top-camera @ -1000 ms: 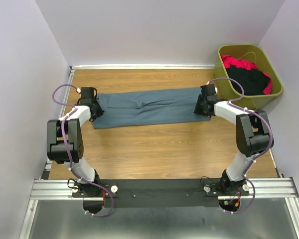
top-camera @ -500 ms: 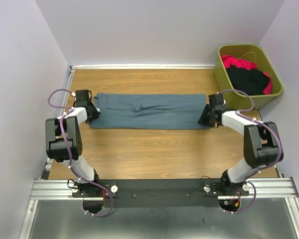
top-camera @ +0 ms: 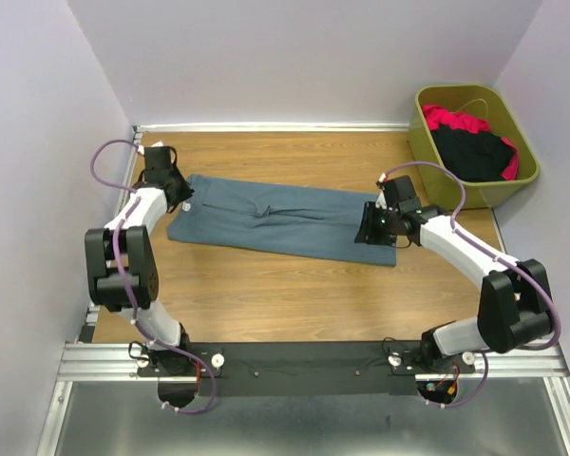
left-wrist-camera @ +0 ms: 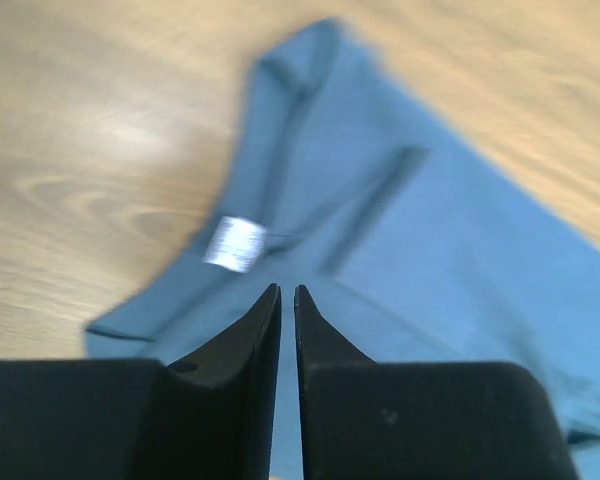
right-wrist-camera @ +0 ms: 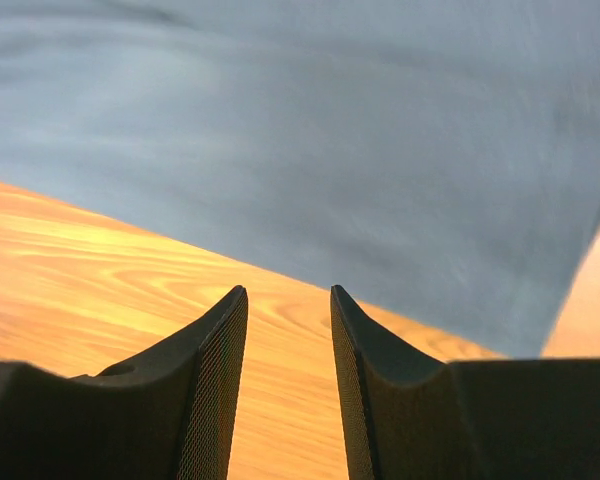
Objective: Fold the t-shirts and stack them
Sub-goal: Fold the tshirt
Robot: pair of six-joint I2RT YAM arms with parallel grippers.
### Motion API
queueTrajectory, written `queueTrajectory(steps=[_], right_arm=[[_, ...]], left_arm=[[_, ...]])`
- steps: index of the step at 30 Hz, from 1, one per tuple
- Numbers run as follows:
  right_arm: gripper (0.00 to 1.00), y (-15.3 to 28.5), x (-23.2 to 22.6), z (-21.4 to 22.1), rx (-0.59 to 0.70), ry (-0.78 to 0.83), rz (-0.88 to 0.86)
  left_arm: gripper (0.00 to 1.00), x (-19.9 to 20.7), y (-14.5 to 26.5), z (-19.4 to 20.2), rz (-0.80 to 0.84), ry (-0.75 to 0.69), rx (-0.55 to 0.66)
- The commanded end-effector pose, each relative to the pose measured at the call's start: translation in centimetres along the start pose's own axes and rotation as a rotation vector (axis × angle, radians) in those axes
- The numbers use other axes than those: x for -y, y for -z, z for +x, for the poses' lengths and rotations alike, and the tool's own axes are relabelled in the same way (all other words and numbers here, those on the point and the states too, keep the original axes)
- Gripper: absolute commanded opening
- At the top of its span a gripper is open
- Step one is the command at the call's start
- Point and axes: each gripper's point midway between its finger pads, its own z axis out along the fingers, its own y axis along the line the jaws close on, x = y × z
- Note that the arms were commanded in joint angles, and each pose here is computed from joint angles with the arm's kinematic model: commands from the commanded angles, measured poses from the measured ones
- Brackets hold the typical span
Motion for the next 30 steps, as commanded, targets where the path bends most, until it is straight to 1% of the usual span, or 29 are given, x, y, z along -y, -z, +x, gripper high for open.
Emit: queueTrajectory(steps=[1, 3, 6, 7, 9, 10, 11, 13, 14, 17, 22, 26, 30], right_arm=[[0.46, 1.3, -2.7, -2.4, 0.044, 0.107, -0.073], [0.46, 0.8, -3.4, -2.4, 0.034, 0.136, -0.087], [0.46, -0.2, -4.0, -2.2, 0.011, 0.164, -0.097], [0.46, -0.4, -4.1, -2.2, 0.007, 0.166, -0.100], [0.46, -1.0, -4.2, -2.2, 0.000, 0.175, -0.103], [0.46, -1.2, -4.2, -2.1, -0.004, 0.177, -0.103], [0.46, -1.5, -4.1, -2.1, -0.007, 0.178, -0.100], [0.46, -1.7, -4.1, -1.9, -0.013, 0.182, -0.102], [0.46, -1.9, -4.2, -1.8, -0.017, 0.186, -0.106], [0.46, -2.6, -3.8, -1.5, -0.030, 0.196, -0.091], [0.46, -3.8, -2.2, -0.7, -0.053, 0.213, -0.026], [0.46, -4.8, -1.1, 1.2, -0.103, 0.211, 0.017], [0.46, -5.4, -0.9, 3.4, -0.158, 0.200, 0.028]], left_arm=[[0.18, 4.6, 3.9, -1.6, 0.057, -0.071, 0.093], [0.18, 7.9, 4.4, 0.6, 0.118, -0.108, 0.065], [0.15, 11.0, 4.3, 2.7, 0.184, -0.129, 0.021], [0.15, 12.6, 4.3, 3.9, 0.210, -0.148, 0.003], [0.14, 14.2, 3.6, 4.8, 0.228, -0.170, -0.015], [0.14, 14.9, 3.1, 5.9, 0.236, -0.191, -0.038], [0.07, 15.8, 2.8, 6.0, 0.253, -0.202, -0.030], [0.07, 16.5, 2.2, 6.5, 0.262, -0.214, -0.038], [0.07, 17.6, 1.7, 7.6, 0.295, -0.228, -0.068], [0.07, 18.5, -0.1, 9.1, 0.292, -0.243, -0.104], [0.07, 17.4, -3.5, 12.0, 0.242, -0.245, -0.183], [0.07, 16.9, -5.0, 12.6, 0.214, -0.265, -0.198], [0.07, 16.7, -6.3, 13.2, 0.199, -0.275, -0.214]])
